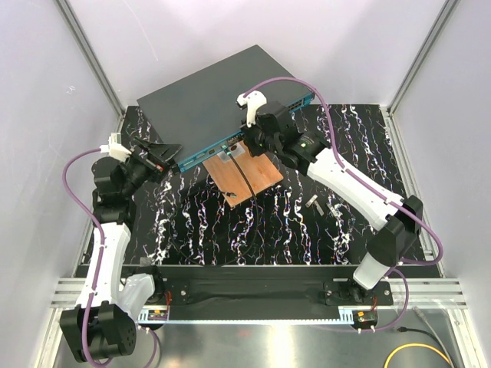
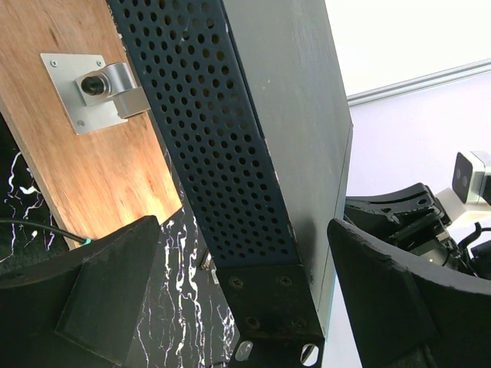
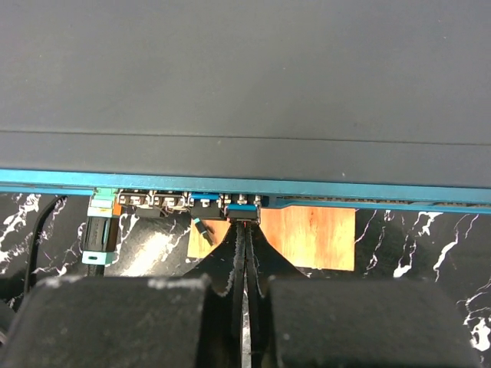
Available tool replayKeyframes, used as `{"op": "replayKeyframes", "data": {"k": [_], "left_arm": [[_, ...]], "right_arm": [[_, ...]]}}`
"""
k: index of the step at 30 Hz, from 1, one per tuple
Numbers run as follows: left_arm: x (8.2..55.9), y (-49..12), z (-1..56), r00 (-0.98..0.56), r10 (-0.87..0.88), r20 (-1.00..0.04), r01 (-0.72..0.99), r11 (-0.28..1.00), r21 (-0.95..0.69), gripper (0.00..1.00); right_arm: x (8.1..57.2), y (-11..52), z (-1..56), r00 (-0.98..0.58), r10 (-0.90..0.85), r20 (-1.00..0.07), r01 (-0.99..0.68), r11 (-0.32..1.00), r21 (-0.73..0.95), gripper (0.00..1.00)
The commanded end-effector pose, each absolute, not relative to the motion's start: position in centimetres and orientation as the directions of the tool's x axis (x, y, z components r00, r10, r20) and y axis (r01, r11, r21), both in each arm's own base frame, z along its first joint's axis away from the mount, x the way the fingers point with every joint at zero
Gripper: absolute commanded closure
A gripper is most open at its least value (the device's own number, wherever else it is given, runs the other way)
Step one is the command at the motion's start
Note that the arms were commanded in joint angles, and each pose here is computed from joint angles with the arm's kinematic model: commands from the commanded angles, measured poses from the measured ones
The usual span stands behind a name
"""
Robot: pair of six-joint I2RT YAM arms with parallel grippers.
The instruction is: Insert the plug into the switch port
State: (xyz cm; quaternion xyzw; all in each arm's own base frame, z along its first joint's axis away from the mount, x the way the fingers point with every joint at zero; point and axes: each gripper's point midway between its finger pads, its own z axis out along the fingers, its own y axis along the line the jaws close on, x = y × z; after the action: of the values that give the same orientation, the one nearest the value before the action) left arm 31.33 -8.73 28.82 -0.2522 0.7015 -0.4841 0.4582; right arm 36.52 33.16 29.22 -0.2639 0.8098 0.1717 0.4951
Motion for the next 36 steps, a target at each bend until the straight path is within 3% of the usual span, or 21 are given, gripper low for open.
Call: {"op": "replayKeyframes", "data": {"k": [1, 16, 29, 36], "left_arm": [[31.4, -8.8, 30.1, -0.434, -0.786, -0.441, 0.151, 0.419, -0.895, 0.02], [31.4, -9.1, 29.9, -0.441, -0.78, -0.445, 0.157, 0.421, -0.893, 0.02], [31.2, -9.7, 29.3, -0.46, -0.754, -0.468, 0.156, 0.451, -0.879, 0.05], [31.2, -9.7, 29.6, -0.461, -0.748, -0.477, 0.157, 0.46, -0.874, 0.04]], "right_arm": [[38.4, 33.8, 33.8, -0.296, -0.089, -0.951, -0.541, 0.836, 0.09, 0.99], [40.8, 34.7, 36.7, -0.202, 0.051, -0.978, -0.487, 0.861, 0.146, 1.0], [41.0, 36.5, 38.8, -0.189, 0.065, -0.98, -0.54, 0.826, 0.159, 1.0], [39.7, 35.8, 37.4, -0.21, -0.017, -0.977, -0.57, 0.814, 0.108, 0.99]]}}
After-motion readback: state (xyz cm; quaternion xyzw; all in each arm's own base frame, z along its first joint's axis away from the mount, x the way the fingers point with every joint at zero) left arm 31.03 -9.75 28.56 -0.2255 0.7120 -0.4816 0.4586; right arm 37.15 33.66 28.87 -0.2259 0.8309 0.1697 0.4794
